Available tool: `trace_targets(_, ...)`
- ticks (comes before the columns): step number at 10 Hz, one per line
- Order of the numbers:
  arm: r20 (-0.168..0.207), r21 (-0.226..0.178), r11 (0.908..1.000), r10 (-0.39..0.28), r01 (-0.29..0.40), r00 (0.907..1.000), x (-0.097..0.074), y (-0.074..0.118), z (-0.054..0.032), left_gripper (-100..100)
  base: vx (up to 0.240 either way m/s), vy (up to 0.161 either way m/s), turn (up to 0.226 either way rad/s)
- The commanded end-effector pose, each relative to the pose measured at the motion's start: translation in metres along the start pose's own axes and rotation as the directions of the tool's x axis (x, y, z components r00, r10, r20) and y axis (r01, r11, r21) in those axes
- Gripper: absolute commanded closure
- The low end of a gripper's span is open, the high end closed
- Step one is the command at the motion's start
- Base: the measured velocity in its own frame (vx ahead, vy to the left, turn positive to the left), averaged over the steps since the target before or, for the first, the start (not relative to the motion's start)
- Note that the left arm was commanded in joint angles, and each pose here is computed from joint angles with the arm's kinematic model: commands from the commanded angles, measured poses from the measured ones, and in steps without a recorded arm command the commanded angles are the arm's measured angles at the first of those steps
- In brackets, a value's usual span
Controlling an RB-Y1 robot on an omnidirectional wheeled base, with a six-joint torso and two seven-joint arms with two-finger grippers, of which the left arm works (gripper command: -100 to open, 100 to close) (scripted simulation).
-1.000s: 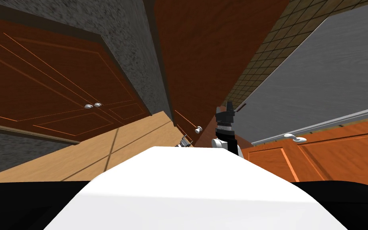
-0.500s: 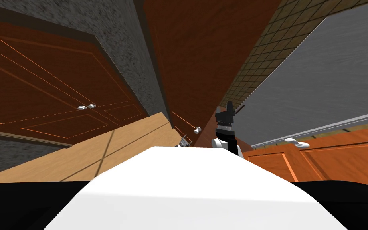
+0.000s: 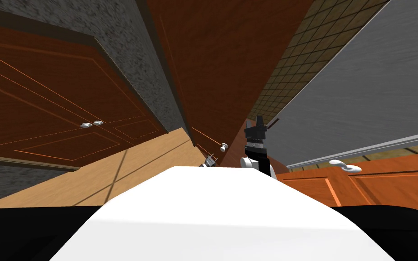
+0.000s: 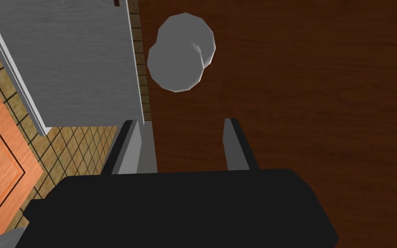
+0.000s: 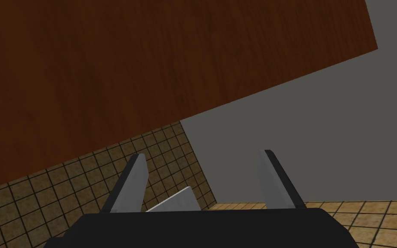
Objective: Push the door open
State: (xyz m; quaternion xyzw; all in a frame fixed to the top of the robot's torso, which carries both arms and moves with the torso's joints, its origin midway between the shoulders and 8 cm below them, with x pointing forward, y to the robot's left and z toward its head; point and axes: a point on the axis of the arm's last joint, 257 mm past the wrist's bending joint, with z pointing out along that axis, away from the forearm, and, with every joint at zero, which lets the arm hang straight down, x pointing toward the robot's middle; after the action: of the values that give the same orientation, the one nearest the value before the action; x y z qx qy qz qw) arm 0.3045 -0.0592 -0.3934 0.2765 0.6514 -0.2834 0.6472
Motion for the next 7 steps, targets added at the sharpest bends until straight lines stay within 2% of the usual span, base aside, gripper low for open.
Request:
trace_targets(1, -0.001, 0.0, 1.0, 0.0, 0.0, 1.0, 0.0, 0.0, -0.0004, 100, -0.017, 0.023, -0.005)
trace_targets(5, -0.001, 0.0, 1.0, 0.0, 0.0, 1.0, 0.0, 0.0, -0.0004, 100, -0.009, 0.011, -0.001)
trace_targets(6, -0.021, -0.036, 0.9991, 0.023, -0.024, 0.9995, 0.007, 0.019, -0.0119, -100, -0.038, -0.105, 0.248)
trace_targets(7, -0.022, -0.044, 0.9987, 0.024, -0.025, 0.9995, 0.007, 0.022, -0.0126, -100, -0.088, -0.18, 0.168)
